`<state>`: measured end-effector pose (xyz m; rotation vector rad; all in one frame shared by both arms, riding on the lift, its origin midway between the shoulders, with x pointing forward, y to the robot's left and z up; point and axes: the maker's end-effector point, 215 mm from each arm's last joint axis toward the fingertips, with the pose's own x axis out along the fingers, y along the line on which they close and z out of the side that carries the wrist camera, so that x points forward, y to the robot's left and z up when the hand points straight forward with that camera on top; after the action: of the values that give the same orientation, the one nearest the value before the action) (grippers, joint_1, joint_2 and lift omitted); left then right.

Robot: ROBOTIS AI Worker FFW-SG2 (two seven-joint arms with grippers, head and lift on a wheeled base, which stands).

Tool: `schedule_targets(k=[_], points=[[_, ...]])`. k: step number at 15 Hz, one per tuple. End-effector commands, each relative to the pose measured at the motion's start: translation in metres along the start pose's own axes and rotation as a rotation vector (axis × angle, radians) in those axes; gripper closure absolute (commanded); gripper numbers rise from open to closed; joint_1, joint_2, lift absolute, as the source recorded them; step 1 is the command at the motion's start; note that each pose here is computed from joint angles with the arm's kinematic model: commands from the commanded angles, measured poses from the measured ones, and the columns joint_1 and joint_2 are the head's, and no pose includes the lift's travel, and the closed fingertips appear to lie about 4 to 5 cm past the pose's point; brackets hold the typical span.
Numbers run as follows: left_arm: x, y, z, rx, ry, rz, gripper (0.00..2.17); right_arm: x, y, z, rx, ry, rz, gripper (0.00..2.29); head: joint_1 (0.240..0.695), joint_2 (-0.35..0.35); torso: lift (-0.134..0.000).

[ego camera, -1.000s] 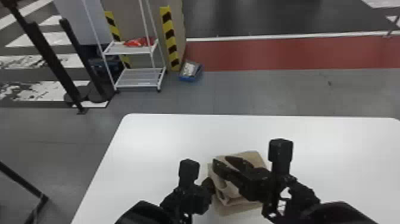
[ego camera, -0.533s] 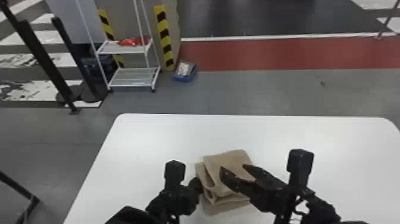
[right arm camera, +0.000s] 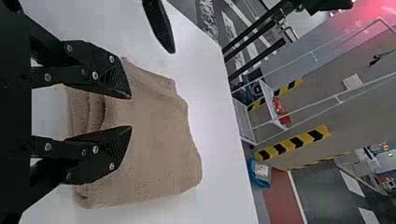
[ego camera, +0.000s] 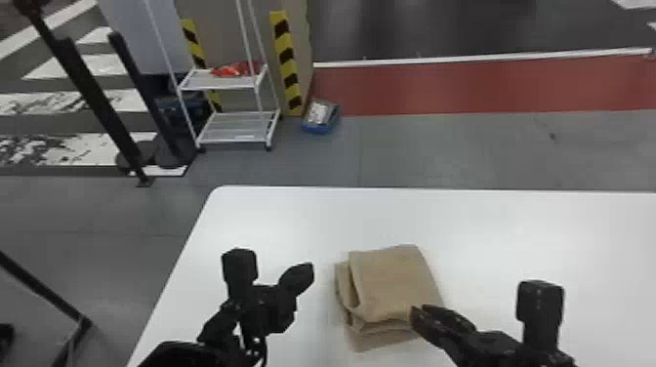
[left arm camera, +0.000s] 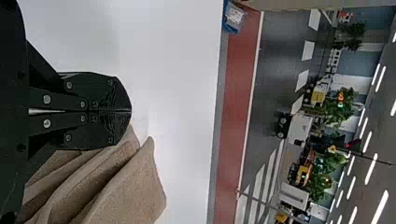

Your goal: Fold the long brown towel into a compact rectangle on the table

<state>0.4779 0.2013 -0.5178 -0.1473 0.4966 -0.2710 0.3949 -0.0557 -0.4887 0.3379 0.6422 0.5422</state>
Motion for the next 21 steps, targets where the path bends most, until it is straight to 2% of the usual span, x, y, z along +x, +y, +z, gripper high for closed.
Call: schedule_targets(k=[1,5,9,14,16,21], points=[[-0.004,0.015,0.009,-0.001,-0.023,0.024,1.99,-0.007,-0.008,-0.019,0.007,0.038,-0.026,1.99,0.695,0.183,0.000],[-0.006,0.025,0.016,-0.019,-0.043,0.028,1.99,-0.016,-0.039,-0.033,0.005,0.066,-0.093,1.99,0.695,0.191,0.000],[-0.007,0.026,0.020,-0.016,-0.055,0.028,1.99,-0.002,-0.052,-0.039,0.012,0.092,-0.104,1.99,0.695,0.175,0.000],[-0.008,0.026,0.020,-0.011,-0.054,0.026,1.99,0.019,-0.074,-0.058,0.001,0.204,-0.158,1.99,0.695,0.170,0.000],[-0.008,0.025,0.020,-0.010,-0.053,0.016,1.99,0.037,-0.080,-0.043,-0.021,0.172,-0.180,1.99,0.695,0.167,0.000],[-0.008,0.025,0.022,-0.013,-0.058,0.009,1.99,0.071,-0.064,0.022,-0.112,0.082,-0.187,1.98,0.695,0.169,0.000]])
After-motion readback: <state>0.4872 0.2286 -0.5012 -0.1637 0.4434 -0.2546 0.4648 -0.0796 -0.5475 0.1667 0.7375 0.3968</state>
